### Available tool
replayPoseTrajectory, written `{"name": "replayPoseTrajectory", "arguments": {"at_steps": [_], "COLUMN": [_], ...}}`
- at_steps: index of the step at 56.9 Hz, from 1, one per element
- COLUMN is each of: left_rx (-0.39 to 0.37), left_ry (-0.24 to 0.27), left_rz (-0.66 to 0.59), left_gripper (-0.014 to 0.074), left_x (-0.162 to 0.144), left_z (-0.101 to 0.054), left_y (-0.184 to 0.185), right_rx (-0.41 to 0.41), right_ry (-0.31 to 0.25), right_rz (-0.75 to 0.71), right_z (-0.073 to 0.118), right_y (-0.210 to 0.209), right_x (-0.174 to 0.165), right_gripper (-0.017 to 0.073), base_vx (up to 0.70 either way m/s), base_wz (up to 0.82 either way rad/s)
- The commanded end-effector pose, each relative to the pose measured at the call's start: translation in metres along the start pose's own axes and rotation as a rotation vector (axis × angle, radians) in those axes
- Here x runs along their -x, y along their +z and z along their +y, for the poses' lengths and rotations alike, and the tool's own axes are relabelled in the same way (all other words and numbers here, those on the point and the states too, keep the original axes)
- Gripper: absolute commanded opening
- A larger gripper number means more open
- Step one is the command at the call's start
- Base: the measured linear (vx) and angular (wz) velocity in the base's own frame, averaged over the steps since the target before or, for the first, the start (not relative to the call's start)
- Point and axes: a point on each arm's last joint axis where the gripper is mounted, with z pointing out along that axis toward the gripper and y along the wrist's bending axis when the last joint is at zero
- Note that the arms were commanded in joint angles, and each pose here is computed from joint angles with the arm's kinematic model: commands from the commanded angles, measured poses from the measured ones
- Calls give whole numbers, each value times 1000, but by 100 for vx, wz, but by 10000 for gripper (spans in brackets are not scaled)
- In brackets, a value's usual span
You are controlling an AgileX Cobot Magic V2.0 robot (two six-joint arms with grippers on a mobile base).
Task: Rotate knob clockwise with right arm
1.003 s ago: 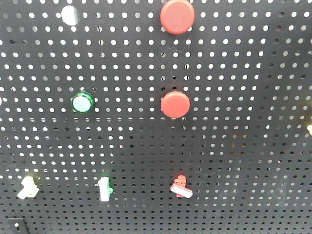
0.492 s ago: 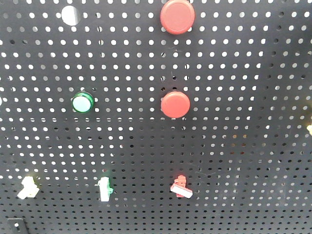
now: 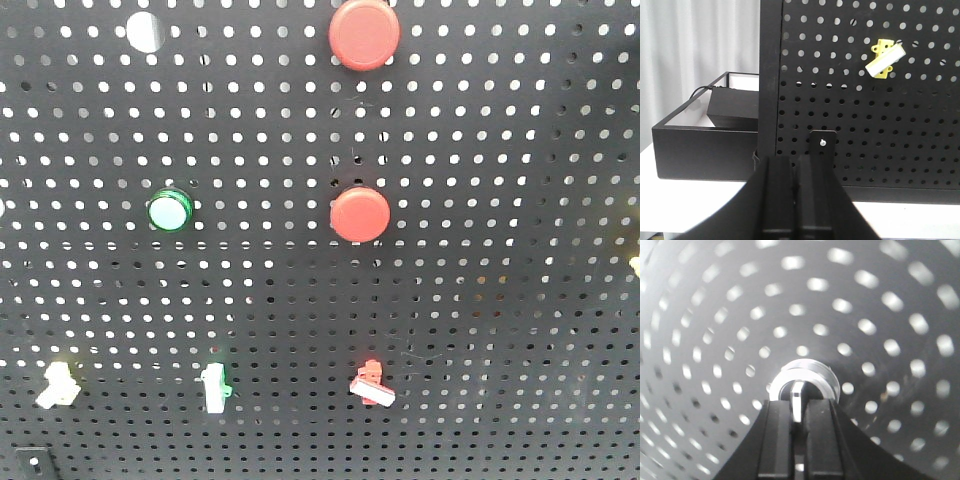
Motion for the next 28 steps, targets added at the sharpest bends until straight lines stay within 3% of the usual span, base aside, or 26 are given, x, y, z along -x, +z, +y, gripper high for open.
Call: {"name": "replayPoseTrajectory", "arguments": {"at_steps": [1, 11, 28], "left_rx": [5, 5, 5], "left_ry": [-17, -17, -17], "left_rz": [-69, -69, -69], "left_gripper": [-6, -6, -6], "left_x": [3, 3, 3], "left_z": [1, 1, 1], "left_y": [0, 0, 0], "right_rx": [70, 81, 91], "right_ry": [-41, -132, -134], "right_rz": [-67, -89, -96], "right_z": [13, 14, 16], "right_y": [-5, -5, -7], "right_x": [11, 13, 14], "right_gripper": [-7, 40, 293], "base_vx": [0, 0, 0], "base_wz": [0, 0, 0]}}
